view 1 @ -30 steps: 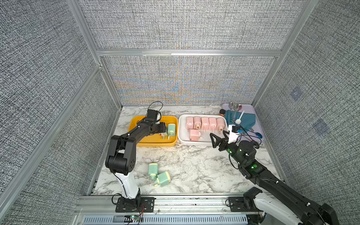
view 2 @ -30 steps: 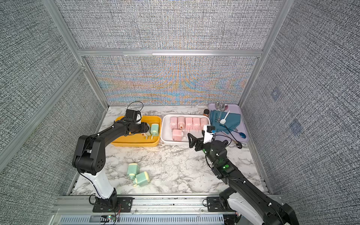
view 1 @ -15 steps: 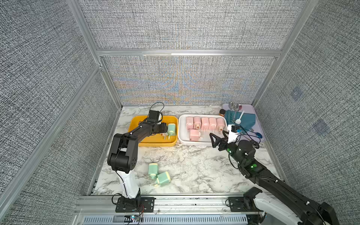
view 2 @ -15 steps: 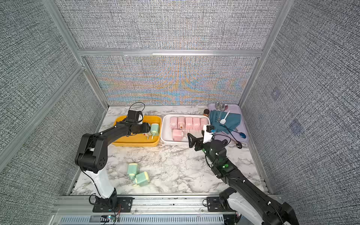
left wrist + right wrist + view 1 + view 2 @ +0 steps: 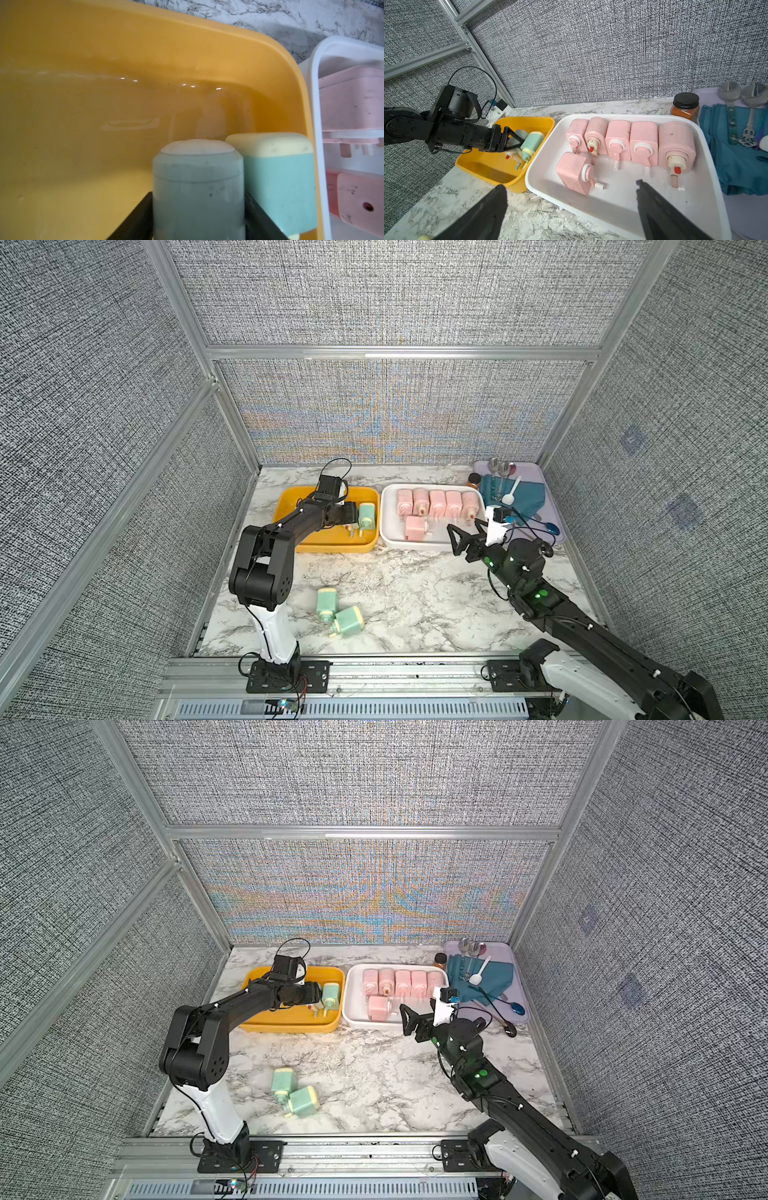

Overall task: Place the pencil sharpeners by color into the storage box
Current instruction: Place the pencil sharpener in the storage box, then pick up the pencil sharpener from the center of the board.

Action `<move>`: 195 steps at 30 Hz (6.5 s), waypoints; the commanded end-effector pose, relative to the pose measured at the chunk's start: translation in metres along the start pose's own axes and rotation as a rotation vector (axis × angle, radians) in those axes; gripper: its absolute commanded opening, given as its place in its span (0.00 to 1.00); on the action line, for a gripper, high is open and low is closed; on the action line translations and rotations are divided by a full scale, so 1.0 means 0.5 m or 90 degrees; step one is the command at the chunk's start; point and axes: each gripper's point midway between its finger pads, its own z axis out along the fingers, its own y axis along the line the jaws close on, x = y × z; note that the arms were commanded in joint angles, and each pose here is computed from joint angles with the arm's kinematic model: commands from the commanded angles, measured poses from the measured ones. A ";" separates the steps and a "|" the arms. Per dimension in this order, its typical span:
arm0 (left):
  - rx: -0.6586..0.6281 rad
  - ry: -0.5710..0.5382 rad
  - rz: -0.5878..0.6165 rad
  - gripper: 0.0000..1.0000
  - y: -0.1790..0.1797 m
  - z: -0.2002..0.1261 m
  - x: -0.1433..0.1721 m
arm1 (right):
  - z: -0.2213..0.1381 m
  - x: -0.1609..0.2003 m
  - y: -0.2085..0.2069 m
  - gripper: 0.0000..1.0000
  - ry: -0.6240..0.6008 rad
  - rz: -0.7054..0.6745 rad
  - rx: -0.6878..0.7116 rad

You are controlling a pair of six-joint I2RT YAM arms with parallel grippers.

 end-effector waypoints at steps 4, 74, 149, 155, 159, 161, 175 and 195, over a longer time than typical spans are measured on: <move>0.011 -0.003 0.000 0.70 -0.009 -0.007 -0.005 | 0.000 -0.004 0.001 0.99 -0.001 0.003 0.002; -0.098 -0.008 0.091 0.99 -0.087 -0.370 0.176 | 0.034 0.076 0.119 0.99 0.096 -0.194 -0.206; -0.011 0.295 0.054 0.99 -0.150 -0.372 0.614 | 0.033 0.077 0.096 0.99 0.103 -0.181 -0.160; -0.021 0.310 0.068 0.99 -0.157 -0.368 0.629 | 0.033 0.078 0.098 0.99 0.103 -0.187 -0.164; -0.039 0.290 0.076 0.99 -0.153 -0.376 0.611 | 0.032 0.078 0.097 0.99 0.104 -0.189 -0.163; -0.048 0.263 0.106 0.99 -0.152 -0.383 0.591 | 0.031 0.079 0.096 0.99 0.102 -0.190 -0.163; -0.146 0.268 0.276 0.99 -0.115 -0.351 0.583 | 0.017 0.068 0.086 0.99 0.082 -0.183 -0.144; -0.079 0.227 0.300 0.80 -0.114 -0.325 0.600 | 0.015 0.052 0.085 0.99 0.069 -0.183 -0.134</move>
